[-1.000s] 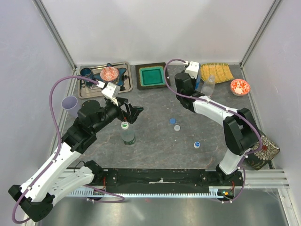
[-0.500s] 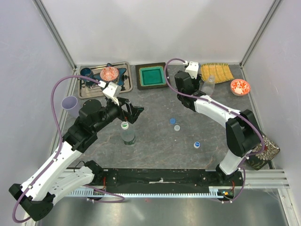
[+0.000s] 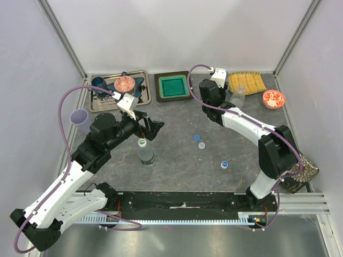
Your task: Unscrew the bottle caps
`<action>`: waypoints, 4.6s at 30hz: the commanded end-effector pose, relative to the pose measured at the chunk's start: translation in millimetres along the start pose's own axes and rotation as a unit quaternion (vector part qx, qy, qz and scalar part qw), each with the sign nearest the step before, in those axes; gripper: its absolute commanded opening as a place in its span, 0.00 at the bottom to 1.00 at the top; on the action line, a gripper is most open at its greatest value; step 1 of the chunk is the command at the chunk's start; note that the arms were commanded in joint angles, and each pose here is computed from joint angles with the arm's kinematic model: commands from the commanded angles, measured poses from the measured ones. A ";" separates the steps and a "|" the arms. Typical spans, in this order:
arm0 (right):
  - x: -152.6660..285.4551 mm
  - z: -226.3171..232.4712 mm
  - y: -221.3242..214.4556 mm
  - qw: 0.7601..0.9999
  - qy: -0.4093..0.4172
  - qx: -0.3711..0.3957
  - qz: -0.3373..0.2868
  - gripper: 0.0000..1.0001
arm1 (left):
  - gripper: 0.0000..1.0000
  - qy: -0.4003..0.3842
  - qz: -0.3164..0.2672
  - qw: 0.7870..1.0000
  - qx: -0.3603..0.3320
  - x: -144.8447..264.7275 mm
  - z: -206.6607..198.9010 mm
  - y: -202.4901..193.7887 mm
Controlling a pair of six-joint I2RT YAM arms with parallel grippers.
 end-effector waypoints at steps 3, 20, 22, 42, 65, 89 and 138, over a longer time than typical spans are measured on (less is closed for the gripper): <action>7.9 5.1 19.2 0.999 0.015 -0.024 -0.014 0.63 | 0.99 -0.007 -0.012 1.000 0.000 0.1 -0.9 6.2; 89.1 34.3 125.1 0.979 0.164 -0.114 -0.048 0.84 | 0.99 0.059 -0.046 0.997 -0.020 11.4 12.5 30.6; 112.9 45.0 130.2 0.961 0.251 -0.117 -0.024 0.83 | 0.99 0.098 -0.052 0.994 -0.017 16.2 19.7 35.6; 285.0 113.1 -9.1 0.785 0.576 0.045 0.222 0.98 | 0.99 0.459 0.036 0.888 0.014 75.4 80.7 26.2; 275.2 144.5 -84.1 0.811 0.530 0.071 0.235 0.68 | 0.99 0.416 0.045 0.908 0.034 77.8 70.7 3.9; 212.1 44.0 86.5 0.891 0.401 -0.097 0.188 0.00 | 1.00 -0.010 -0.163 0.987 0.010 15.4 7.3 103.9; 261.3 51.5 160.7 0.768 0.602 -0.125 0.179 0.39 | 0.50 -0.391 -0.052 0.919 0.017 -34.3 -31.2 36.2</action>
Point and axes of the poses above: each gripper's point midway between its finger pads, its own x axis back along the fingers, its own z axis along the line the jaws close on, y = z × x, the point moved 8 cm from there along x, back along the fingers, and after that the axes turned 15 degrees about -x, right-handed, at the moved point
